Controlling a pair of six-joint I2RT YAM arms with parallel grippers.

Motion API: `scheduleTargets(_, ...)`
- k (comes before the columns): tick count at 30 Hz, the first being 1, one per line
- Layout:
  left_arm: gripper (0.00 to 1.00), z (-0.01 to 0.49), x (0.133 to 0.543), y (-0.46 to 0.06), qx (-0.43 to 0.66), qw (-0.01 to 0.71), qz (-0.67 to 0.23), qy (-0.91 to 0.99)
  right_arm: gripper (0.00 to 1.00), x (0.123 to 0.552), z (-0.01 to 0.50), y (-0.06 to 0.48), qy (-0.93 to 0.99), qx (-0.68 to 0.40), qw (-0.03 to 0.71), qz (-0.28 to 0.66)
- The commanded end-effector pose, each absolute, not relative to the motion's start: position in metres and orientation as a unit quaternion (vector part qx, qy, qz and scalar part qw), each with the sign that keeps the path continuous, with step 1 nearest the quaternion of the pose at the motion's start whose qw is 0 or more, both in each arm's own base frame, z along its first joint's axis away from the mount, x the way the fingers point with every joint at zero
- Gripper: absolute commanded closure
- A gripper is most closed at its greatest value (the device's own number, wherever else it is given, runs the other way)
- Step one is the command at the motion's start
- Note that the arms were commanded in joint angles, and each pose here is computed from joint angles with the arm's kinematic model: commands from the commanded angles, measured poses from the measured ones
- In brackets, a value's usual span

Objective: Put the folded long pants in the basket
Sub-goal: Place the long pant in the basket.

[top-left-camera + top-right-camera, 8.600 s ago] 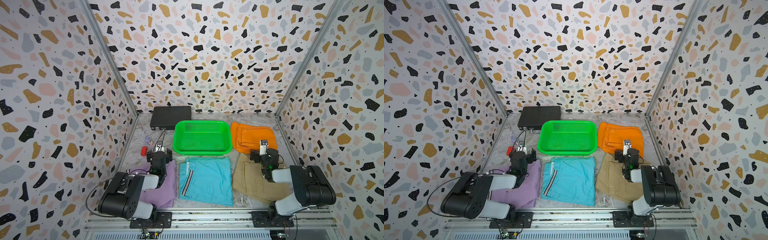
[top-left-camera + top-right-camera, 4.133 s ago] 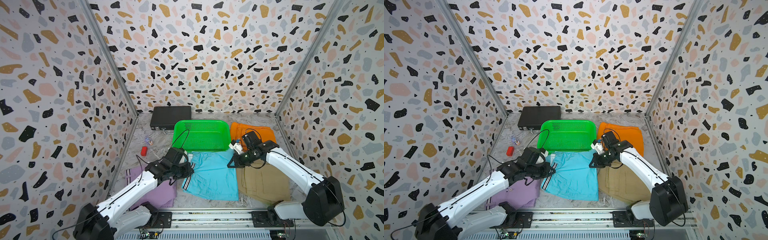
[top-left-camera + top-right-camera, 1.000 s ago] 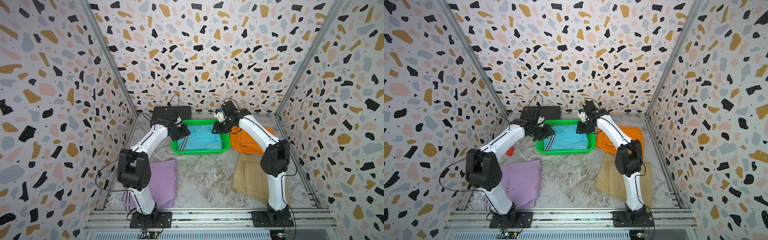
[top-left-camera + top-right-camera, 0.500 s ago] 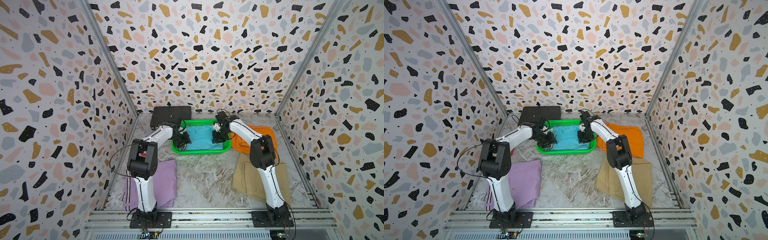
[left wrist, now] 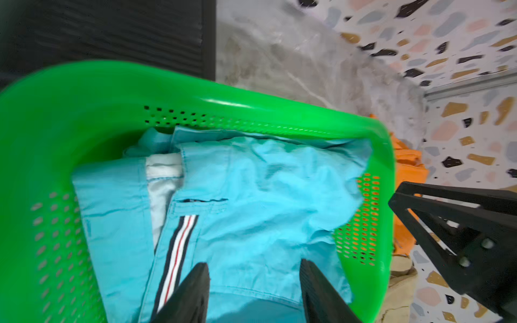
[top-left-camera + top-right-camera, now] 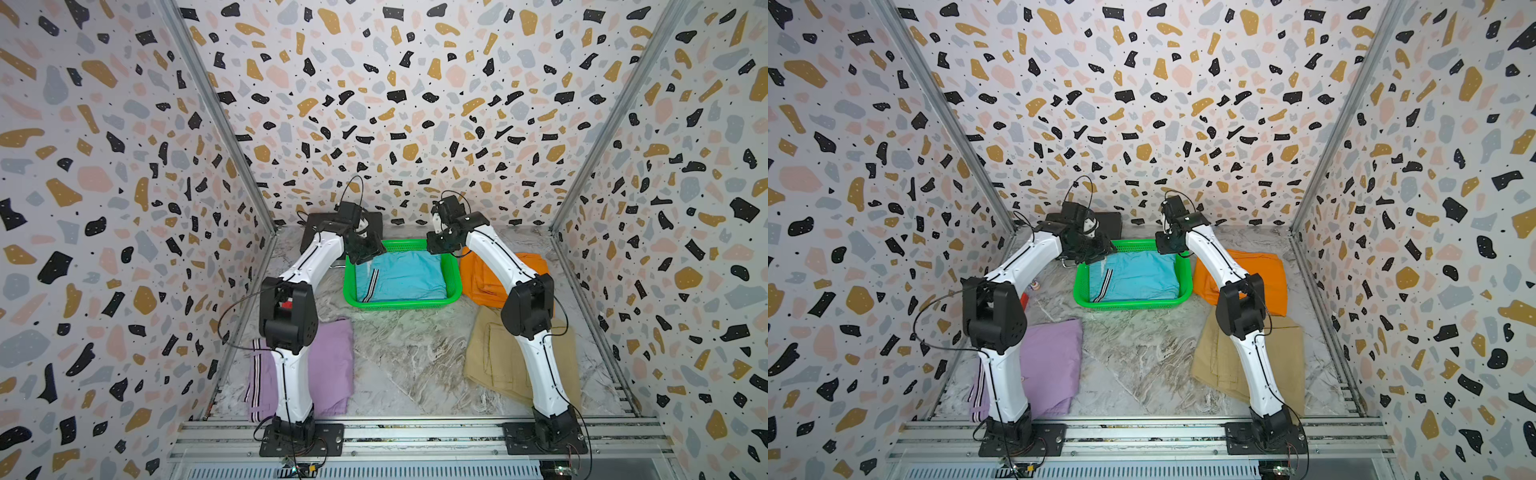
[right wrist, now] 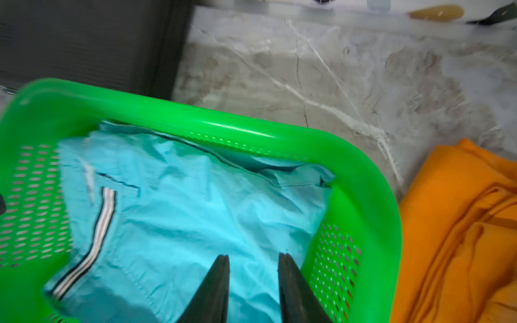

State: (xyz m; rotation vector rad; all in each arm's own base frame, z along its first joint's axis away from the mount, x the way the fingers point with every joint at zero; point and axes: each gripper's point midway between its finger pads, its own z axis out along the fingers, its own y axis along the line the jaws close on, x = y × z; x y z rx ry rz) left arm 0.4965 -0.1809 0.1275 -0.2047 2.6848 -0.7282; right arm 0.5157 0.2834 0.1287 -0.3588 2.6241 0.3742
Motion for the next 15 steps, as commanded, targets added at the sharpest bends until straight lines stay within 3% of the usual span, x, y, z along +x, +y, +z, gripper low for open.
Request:
scheduleTargets(1, 0.45, 0.098, 0.496, -0.177, -0.071, 0.146, -0.242, 0.957, 0.67, 0.506, 0.085, 0.277, 0.97, -0.123, 0.177, 0.116)
scheduleTargets(8, 0.44, 0.088, 0.498, -0.176, -0.081, 0.133, -0.243, 0.957, 0.67, 0.508, 0.087, 0.275, 0.969, -0.127, 0.181, 0.111)
scheduleTargets(12, 0.4, 0.134, 0.497, -0.178, -0.074, 0.167, -0.257, 0.949, 0.62, 0.508, 0.133, 0.275, 0.959, -0.129, 0.218, 0.124)
scheduleTargets(15, 0.27, 0.195, 0.492, -0.175, -0.071, 0.221, -0.273, 0.934, 0.47, 0.501, 0.18, 0.278, 0.948, -0.125, 0.249, 0.156)
